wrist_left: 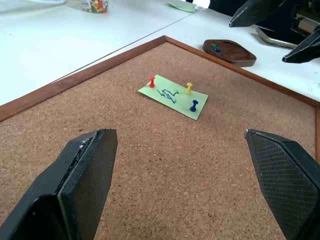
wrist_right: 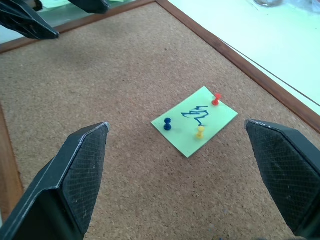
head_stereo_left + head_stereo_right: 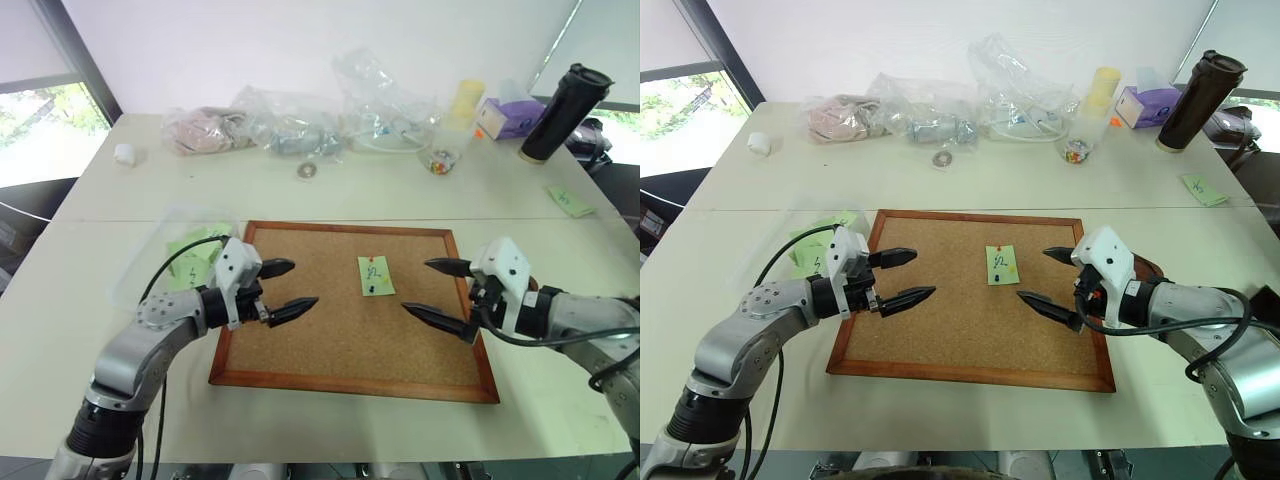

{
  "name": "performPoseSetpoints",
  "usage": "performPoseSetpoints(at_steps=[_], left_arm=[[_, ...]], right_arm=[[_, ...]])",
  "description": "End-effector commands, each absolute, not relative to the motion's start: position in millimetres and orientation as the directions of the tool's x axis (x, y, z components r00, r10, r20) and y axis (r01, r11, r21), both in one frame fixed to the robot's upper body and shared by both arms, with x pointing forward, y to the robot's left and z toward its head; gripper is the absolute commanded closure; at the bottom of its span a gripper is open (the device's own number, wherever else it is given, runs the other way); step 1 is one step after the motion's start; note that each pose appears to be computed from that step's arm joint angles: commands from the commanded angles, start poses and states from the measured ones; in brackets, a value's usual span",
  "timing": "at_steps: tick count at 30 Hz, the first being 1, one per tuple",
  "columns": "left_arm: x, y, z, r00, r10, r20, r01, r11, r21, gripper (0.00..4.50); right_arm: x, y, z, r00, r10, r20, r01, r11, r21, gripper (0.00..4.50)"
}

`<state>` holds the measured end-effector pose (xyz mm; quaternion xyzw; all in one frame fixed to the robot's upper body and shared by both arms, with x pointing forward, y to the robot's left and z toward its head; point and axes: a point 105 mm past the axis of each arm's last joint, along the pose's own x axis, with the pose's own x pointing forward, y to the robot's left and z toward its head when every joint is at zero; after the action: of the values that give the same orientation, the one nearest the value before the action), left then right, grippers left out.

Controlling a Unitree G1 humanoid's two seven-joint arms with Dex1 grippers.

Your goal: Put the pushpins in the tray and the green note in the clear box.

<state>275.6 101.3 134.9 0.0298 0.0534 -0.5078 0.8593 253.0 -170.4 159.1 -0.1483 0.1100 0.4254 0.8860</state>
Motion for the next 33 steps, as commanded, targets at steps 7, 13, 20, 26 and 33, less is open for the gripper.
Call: performPoseSetpoints(at_steps=[7, 13, 20, 26, 33], left_arm=[[273.7, 96.6, 149.6, 0.464, -0.882, -0.085, 0.886, 0.463, 0.031, 0.03], [273.5, 96.8, 149.0, 0.464, -0.881, -0.096, 0.886, 0.463, 0.039, 0.03], [273.6, 97.1, 147.8, 0.463, -0.880, -0.108, 0.886, 0.461, 0.045, 0.03], [273.8, 97.0, 147.4, 0.463, -0.879, -0.112, 0.886, 0.460, 0.048, 0.03], [275.9, 96.7, 149.5, 0.469, -0.878, -0.099, 0.883, 0.466, 0.055, 0.26]], right_arm=[[253.3, -170.7, 166.6, 0.622, 0.723, -0.302, -0.783, 0.589, -0.200, 0.00], [252.9, -170.0, 165.1, 0.621, 0.723, -0.303, -0.783, 0.590, -0.195, 0.00], [253.4, -168.8, 164.2, 0.623, 0.722, -0.301, -0.782, 0.593, -0.194, 0.00], [254.3, -168.9, 164.5, 0.629, 0.718, -0.298, -0.777, 0.599, -0.197, 0.00], [255.3, -166.6, 164.9, 0.626, 0.722, -0.295, -0.779, 0.596, -0.196, 0.00]])
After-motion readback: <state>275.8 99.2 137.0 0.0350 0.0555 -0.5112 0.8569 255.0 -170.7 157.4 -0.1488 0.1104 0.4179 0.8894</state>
